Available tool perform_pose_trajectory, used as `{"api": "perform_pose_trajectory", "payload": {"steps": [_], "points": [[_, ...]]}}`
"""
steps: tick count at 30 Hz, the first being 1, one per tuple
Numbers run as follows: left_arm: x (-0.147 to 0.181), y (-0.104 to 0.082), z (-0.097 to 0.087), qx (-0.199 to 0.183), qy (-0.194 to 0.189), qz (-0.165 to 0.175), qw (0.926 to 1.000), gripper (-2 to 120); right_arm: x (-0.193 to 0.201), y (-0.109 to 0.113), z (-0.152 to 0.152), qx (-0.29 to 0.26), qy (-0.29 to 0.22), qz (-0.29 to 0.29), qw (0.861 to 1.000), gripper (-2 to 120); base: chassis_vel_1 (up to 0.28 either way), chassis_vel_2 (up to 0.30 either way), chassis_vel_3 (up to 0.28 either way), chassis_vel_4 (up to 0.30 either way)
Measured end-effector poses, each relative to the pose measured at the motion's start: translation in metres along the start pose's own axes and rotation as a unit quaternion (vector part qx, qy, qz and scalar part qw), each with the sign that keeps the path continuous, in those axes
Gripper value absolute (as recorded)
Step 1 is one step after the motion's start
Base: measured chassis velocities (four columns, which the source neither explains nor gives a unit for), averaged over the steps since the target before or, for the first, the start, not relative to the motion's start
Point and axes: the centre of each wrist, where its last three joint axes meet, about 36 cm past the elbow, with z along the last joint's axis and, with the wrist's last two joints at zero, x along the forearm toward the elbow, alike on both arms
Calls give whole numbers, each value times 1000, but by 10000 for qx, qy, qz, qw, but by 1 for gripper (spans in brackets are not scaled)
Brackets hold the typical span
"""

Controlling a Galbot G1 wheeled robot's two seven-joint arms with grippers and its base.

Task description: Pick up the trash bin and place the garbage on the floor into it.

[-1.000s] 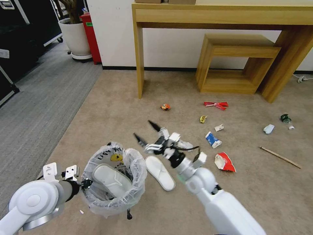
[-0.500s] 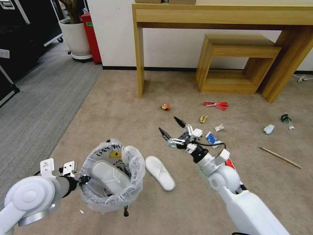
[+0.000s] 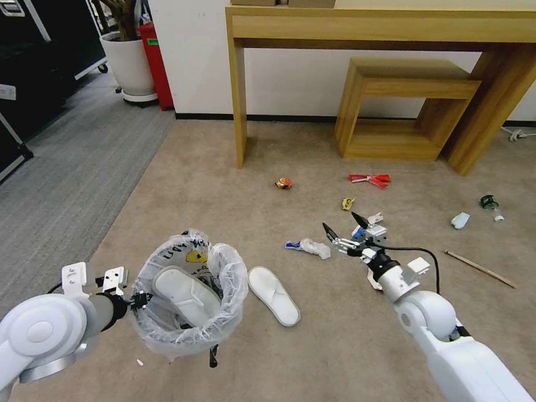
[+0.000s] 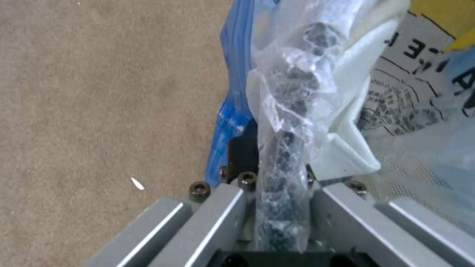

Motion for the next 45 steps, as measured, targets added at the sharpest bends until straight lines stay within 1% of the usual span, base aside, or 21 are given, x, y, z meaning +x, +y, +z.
{"api": "perform_pose_trajectory", "payload": {"steps": [1, 3, 5, 9, 12, 13, 15, 17, 19, 20, 23, 24, 26, 27, 29, 34, 37, 38, 40, 42, 45], "points": [[0, 0, 0, 0, 0, 0, 10000, 0, 0, 0, 0, 0, 0, 0, 10000, 100, 0, 0, 0, 0], [4, 0, -4, -22, -11, -10, 10000, 0, 6, -8, 11, 47, 201, 38, 9998, 100, 0, 0, 0, 0], [6, 2, -7, -56, 4, -62, 10000, 0, 9, -11, 21, 79, 185, -68, 9998, 100, 0, 0, 0, 0], [7, 2, -8, -64, 28, -108, 9999, 0, 8, -12, 28, 106, 124, -197, 9997, 100, 0, 0, 0, 0], [10, 1, -10, -18, 50, -126, 9999, 0, 1, -8, 38, -82, -13, -553, 9984, 100, 0, 0, 0, 0], [10, 1, -10, -18, 50, -126, 9999, 0, 1, -8, 38, -82, -13, -553, 9984, 100, 0, 0, 0, 0], [11, 1, -11, -18, 47, -155, 9999, 0, -3, -10, 49, -114, -12, -851, 9963, 100, 0, 0, 0, 0], [11, 1, -11, -19, 48, -157, 9999, 0, -4, -11, 53, -103, 6, -945, 9955, 100, 0, 0, 0, 0], [12, 1, -10, -6, 40, -147, 9999, 0, -11, -11, 67, -107, 15, -1282, 9917, 100, 0, 0, 0, 0], [12, 1, -10, -6, 40, -147, 9999, 0, -11, -11, 67, -107, 15, -1282, 9917, 100, 0, 0, 0, 0], [12, 1, -8, 47, 36, -131, 9999, 0, -25, -3, 75, -164, 21, -1658, 9860, 100, 0, 0, 0, 0], [12, 1, -8, 47, 36, -131, 9999, 0, -25, -3, 75, -164, 21, -1658, 9860, 100, 0, 0, 0, 0], [11, 1, -8, 89, 25, -115, 9999, 0, -37, 9, 80, -227, 57, -1829, 9828, 100, 0, 0, 0, 0], [11, 1, -8, 89, 25, -115, 9999, 0, -37, 9, 80, -227, 57, -1829, 9828, 100, 0, 0, 0, 0], [10, 2, -8, 120, 8, -117, 9999, 0, -46, 17, 86, -235, 144, -1924, 9809, 100, 0, 0, 0, 0], [8, 2, -5, 131, 13, -133, 9998, 0, -58, 29, 93, -185, 291, -1884, 9815, 100, 0, 0, 0, 0], [5, 3, 0, 141, 24, -163, 9998, 0, -70, 46, 100, -197, 588, -1458, 9874, 100, 0, 0, 0, 0], [5, 3, 0, 141, 24, -163, 9998, 0, -70, 46, 100, -197, 588, -1458, 9874, 100, 0, 0, 0, 0], [4, 3, 1, 129, 31, -172, 9998, 0, -78, 55, 107, -179, 735, -1188, 9900, 100, 0, 0, 0, 0], [3, 4, 2, 126, 32, -186, 9997, 0, -82, 61, 110, -176, 814, -1113, 9903, 100, 0, 0, 0, 0], [3, 4, 2, 123, 35, -201, 9997, 0, -95, 76, 117, -147, 1093, -889, 9899, 100, 0, 0, 0, 0]]}}
